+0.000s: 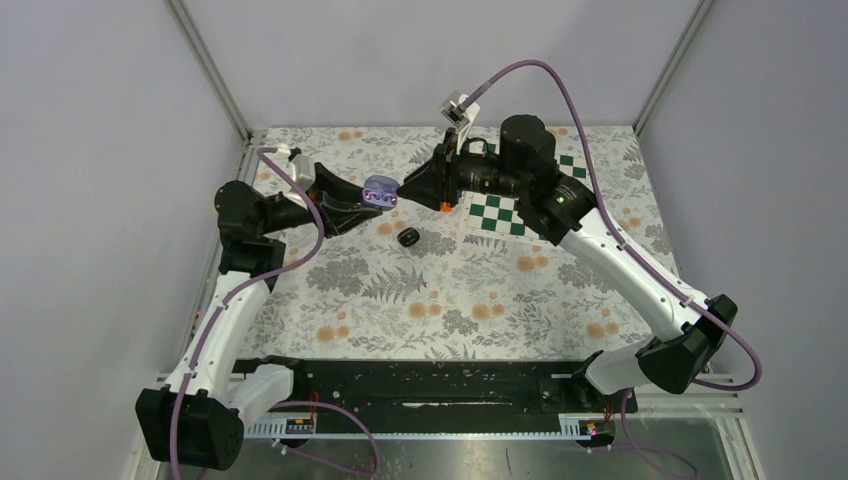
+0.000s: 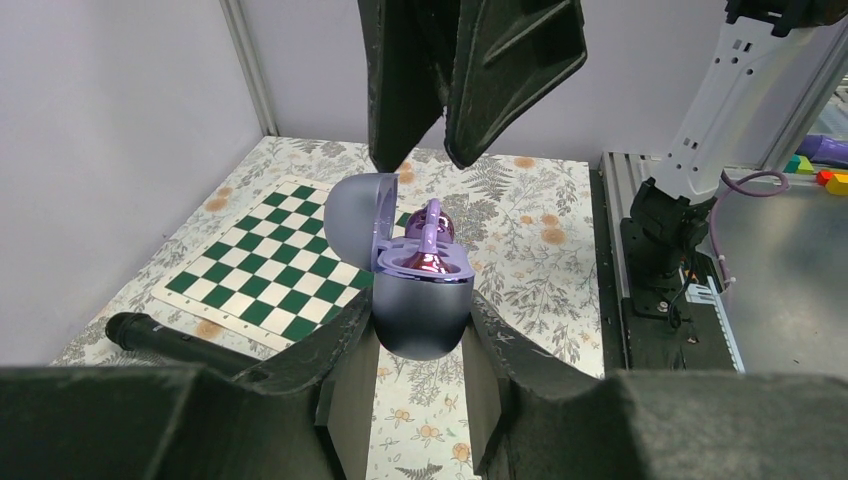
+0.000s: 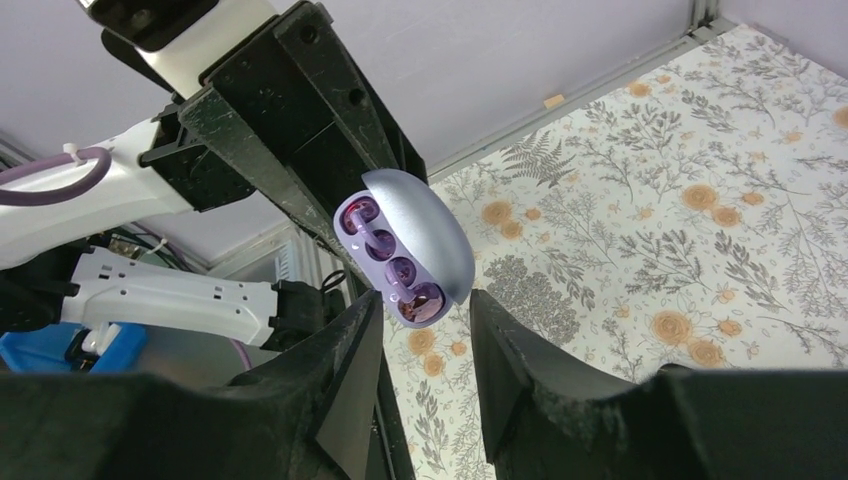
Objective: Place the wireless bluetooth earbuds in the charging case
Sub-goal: Insert the right earbud into the right side groove of the charging case.
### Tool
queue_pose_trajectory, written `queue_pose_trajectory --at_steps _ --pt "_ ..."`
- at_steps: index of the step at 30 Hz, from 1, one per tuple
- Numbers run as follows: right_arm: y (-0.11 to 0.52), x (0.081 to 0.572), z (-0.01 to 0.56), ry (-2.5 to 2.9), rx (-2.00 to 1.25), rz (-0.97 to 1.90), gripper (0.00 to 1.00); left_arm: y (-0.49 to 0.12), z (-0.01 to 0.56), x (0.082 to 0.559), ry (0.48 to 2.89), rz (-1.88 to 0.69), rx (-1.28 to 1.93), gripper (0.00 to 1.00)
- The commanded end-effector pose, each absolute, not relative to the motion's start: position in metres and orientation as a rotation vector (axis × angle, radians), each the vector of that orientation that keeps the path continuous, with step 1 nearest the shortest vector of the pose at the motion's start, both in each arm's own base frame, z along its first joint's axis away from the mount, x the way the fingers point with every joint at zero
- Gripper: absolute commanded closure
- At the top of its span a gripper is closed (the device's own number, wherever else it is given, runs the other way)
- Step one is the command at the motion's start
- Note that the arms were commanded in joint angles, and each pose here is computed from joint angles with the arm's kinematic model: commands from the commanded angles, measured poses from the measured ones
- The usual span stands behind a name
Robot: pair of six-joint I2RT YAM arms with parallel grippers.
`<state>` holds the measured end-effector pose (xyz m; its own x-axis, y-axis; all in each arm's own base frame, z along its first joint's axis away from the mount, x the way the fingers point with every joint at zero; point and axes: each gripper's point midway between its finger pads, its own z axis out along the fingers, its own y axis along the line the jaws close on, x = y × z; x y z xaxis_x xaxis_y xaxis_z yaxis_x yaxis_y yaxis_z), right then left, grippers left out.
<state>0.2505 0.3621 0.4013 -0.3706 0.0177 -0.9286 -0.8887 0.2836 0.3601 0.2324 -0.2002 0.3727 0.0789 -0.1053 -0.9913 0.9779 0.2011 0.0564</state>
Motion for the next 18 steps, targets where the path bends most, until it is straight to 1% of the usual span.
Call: queue_pose_trajectory --at_steps 1,5,9,14,18 --pt "0.366 0.2451 0.4045 1.552 -0.891 1.255 0.57 -0.2023 0.3917 0.2265 1.084 -1.04 1.064 1.0" --pt "0.3669 0.2454 0.4009 1.544 -0.896 1.256 0.64 -0.2032 0.3946 0.227 1.08 -1.044 1.061 1.0" --pt "0.3664 0.2471 0.3965 1.55 -0.895 1.246 0.65 -0.2031 0.3966 0.2275 1.079 -1.043 1.054 1.0" --pt "0.3688 0.2487 0.3957 1.557 -0.884 1.261 0.52 -0.2034 0.3956 0.2272 1.082 -1.048 1.057 1.0" --pt "0.3706 0.251 0.3954 1.566 -0.869 1.27 0.47 -0.2044 0.3979 0.2264 1.076 -1.049 1.062 1.0"
